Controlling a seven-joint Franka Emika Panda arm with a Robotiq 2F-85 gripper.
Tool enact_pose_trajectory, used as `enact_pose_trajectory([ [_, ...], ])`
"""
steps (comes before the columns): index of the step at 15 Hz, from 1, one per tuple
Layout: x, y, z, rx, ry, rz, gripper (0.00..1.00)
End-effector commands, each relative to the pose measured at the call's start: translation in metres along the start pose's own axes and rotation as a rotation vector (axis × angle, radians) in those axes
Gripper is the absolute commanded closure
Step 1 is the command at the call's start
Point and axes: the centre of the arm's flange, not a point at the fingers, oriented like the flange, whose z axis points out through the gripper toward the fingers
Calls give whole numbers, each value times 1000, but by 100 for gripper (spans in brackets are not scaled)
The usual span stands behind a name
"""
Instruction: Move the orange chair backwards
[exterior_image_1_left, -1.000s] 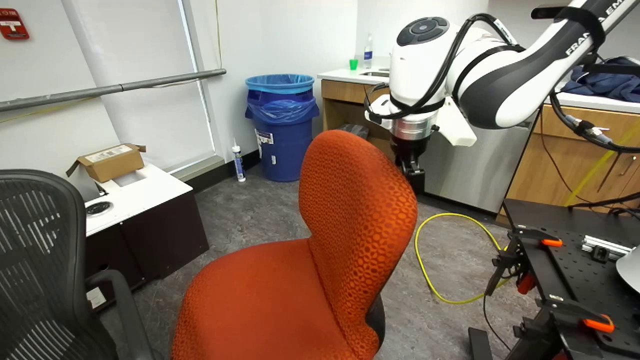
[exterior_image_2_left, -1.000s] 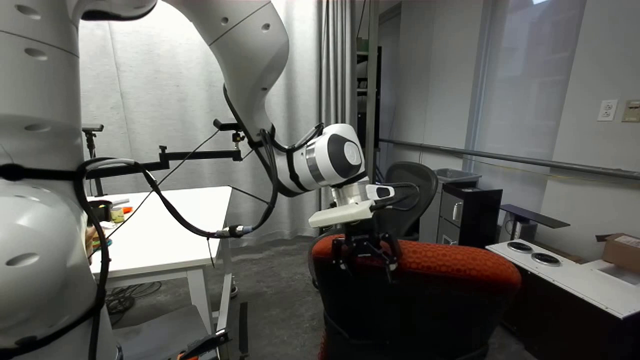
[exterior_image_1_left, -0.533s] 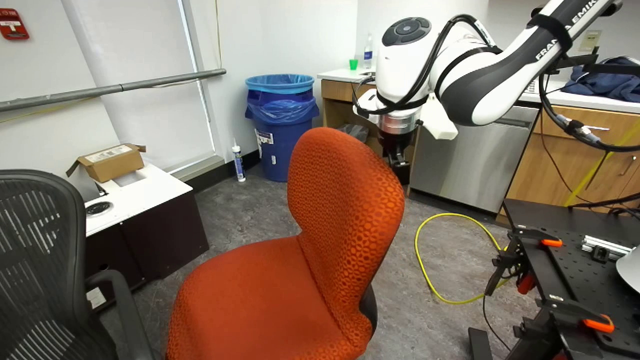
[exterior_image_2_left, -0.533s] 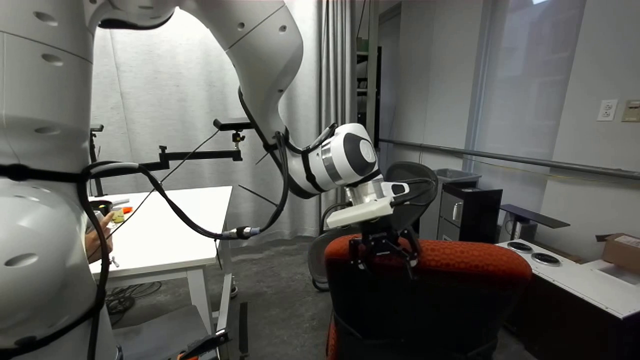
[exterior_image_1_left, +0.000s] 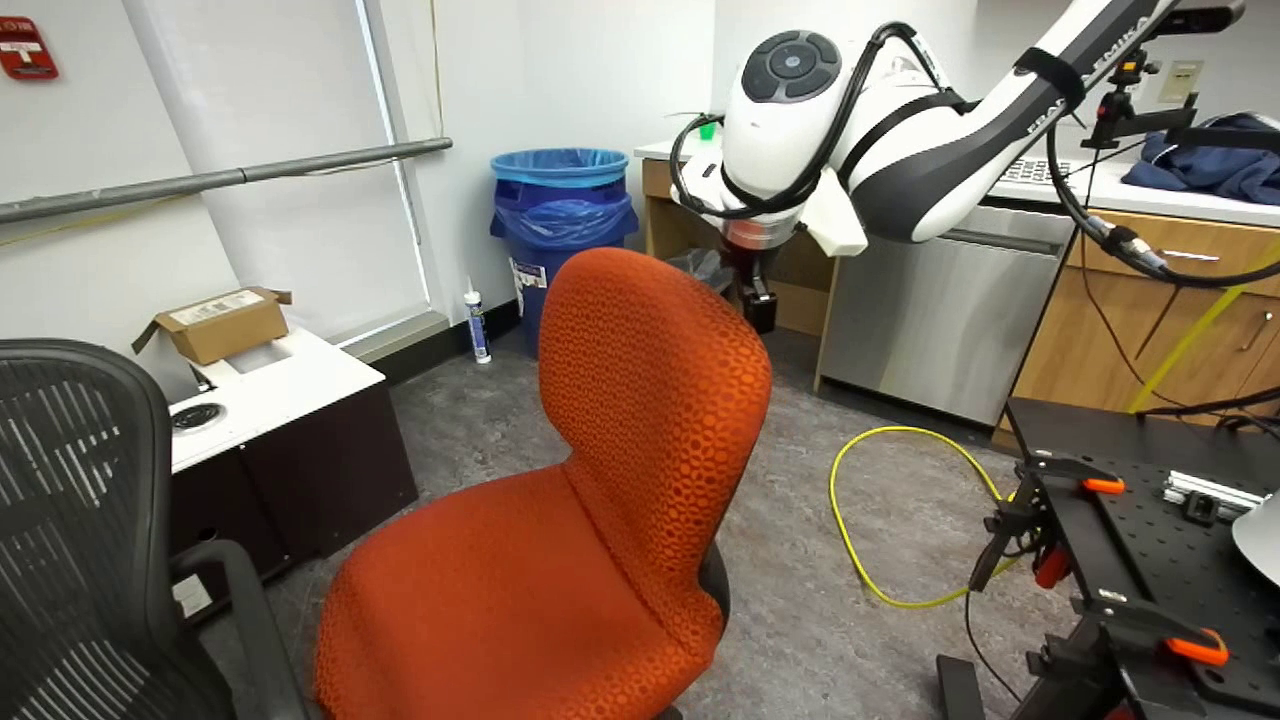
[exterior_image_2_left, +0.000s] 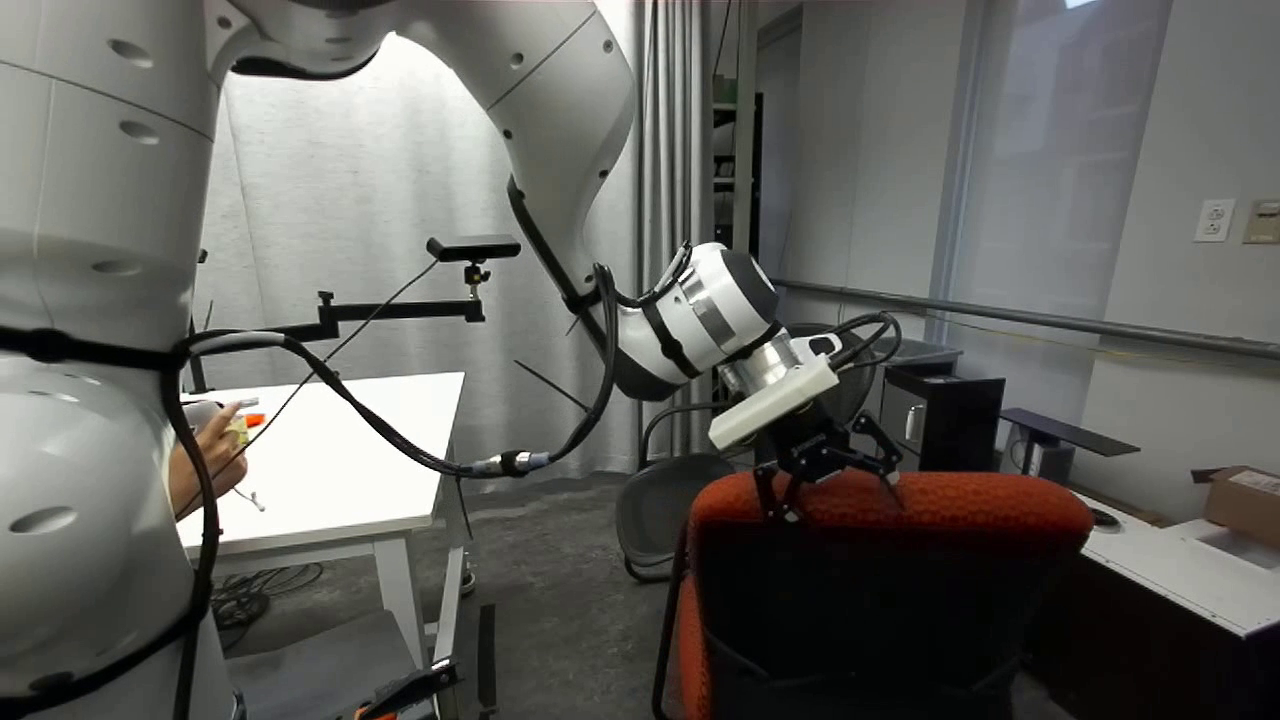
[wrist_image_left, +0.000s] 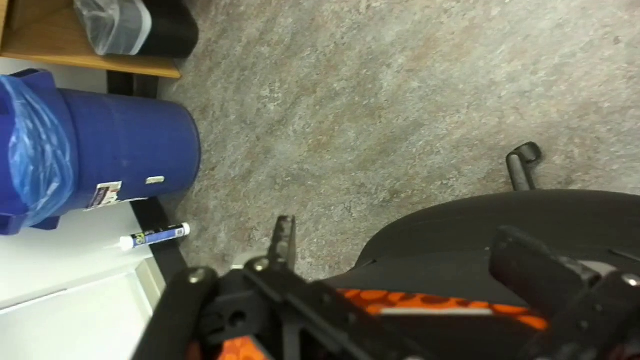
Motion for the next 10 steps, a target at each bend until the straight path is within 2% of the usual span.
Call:
enact_pose_trajectory([
  [1,45,21,-10,-117,90,61,0],
  [3,55,30,-16,-160,112,75,0],
  [7,72,36,-33,-152,158,127,0],
  [10,79,25,-45,-141,187,140,0],
])
